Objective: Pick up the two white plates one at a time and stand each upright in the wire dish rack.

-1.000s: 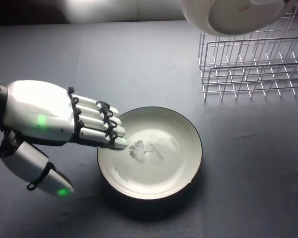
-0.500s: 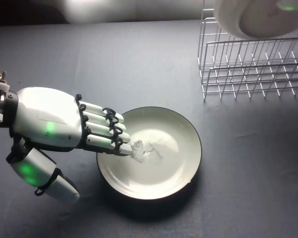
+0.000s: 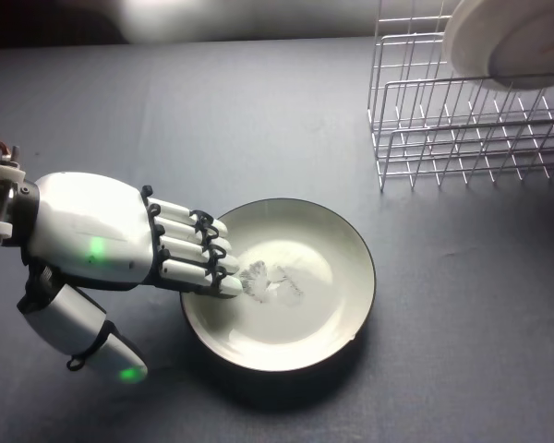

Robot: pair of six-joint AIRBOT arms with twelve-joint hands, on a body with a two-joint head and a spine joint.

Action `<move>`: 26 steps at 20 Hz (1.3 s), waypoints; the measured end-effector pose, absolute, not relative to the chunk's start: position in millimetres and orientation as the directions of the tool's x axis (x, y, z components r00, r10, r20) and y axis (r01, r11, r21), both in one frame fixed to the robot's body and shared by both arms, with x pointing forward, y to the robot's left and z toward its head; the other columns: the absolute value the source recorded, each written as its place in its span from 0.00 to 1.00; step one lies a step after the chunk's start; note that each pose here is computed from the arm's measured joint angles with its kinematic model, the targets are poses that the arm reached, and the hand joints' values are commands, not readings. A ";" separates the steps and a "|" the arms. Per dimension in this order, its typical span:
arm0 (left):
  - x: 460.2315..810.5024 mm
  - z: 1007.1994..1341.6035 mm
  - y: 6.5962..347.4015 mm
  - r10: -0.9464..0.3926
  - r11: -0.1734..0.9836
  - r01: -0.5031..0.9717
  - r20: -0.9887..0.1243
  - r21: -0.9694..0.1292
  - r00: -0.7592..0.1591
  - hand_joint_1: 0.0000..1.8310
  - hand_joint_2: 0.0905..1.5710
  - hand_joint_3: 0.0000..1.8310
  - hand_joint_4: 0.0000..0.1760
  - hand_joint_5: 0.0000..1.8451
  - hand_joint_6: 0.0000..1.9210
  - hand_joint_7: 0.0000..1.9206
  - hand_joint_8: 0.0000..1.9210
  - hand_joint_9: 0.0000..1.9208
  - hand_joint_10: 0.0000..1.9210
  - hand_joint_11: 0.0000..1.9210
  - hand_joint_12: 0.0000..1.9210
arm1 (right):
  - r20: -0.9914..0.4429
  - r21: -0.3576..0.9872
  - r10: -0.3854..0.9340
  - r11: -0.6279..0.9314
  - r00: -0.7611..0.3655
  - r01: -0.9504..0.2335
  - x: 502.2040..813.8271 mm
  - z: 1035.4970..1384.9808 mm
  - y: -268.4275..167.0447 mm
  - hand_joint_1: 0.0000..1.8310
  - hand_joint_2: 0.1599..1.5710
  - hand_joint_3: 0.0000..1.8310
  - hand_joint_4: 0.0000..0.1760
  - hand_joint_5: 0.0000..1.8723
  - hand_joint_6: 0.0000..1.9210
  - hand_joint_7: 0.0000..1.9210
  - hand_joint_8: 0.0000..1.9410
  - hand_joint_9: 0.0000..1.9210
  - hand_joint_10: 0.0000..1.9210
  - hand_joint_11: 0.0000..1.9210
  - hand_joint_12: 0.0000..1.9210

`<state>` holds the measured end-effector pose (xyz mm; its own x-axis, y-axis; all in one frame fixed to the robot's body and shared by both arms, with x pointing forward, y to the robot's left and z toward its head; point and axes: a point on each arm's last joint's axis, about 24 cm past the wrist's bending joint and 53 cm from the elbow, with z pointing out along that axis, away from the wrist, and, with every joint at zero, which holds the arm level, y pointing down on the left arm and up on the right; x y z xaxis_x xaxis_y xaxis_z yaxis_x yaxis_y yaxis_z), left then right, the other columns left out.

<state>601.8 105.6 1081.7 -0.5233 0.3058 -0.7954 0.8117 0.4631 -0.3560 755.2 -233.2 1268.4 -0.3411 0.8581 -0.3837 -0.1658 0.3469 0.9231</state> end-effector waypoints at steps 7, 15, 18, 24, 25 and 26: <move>605.4 1079.5 109.3 0.300 0.471 0.805 -0.793 -0.361 -0.531 0.00 0.72 0.00 0.00 0.00 0.00 0.00 0.00 0.00 0.00 0.00 0.00 | -0.529 0.848 0.775 0.488 -0.345 -0.205 753.0 1249.4 -235.7 0.76 0.65 0.00 0.00 0.51 0.52 0.56 0.40 0.55 0.51 0.44 0.54; 619.5 1086.7 113.8 0.286 0.491 0.803 -0.808 -0.338 -0.515 0.00 0.73 0.00 0.00 0.00 0.00 0.00 0.00 0.00 0.00 0.00 0.00 | -0.631 0.776 0.688 0.571 -0.358 -0.269 746.2 1239.3 -227.2 0.75 0.66 0.00 0.00 0.49 0.55 0.54 0.43 0.53 0.53 0.43 0.54; 622.3 1086.3 116.8 0.287 0.499 0.801 -0.809 -0.331 -0.513 0.00 0.73 0.00 0.00 0.00 0.00 0.00 0.00 0.00 0.00 0.00 0.00 | -0.651 0.759 0.667 0.588 -0.362 -0.281 744.1 1235.0 -225.6 0.67 0.64 0.00 0.00 0.36 0.13 0.41 0.10 0.38 0.14 0.19 0.56; 625.1 1085.4 119.5 0.286 0.503 0.798 -0.808 -0.332 -0.516 0.00 0.73 0.00 0.00 0.00 0.00 0.00 0.00 0.00 0.00 0.00 0.00 | -0.647 0.762 0.670 0.586 -0.364 -0.276 744.2 1234.3 -226.0 0.63 0.61 0.00 0.00 0.27 0.00 0.26 0.00 0.23 0.00 0.00 0.53; 625.3 1085.1 119.8 0.287 0.503 0.799 -0.808 -0.331 -0.515 0.00 0.73 0.00 0.00 0.00 0.00 0.00 0.00 0.00 0.00 0.00 0.00 | -0.648 0.761 0.670 0.587 -0.363 -0.277 744.3 1234.5 -226.1 0.63 0.61 0.00 0.00 0.27 0.00 0.26 0.00 0.23 0.00 0.00 0.53; 625.0 1084.5 120.1 0.288 0.503 0.798 -0.807 -0.332 -0.516 0.00 0.72 0.00 0.00 0.00 0.00 0.00 0.00 0.00 0.00 0.00 0.00 | -0.648 0.761 0.670 0.586 -0.362 -0.278 744.5 1235.5 -225.9 0.63 0.60 0.00 0.00 0.26 0.00 0.26 0.00 0.23 0.00 0.00 0.53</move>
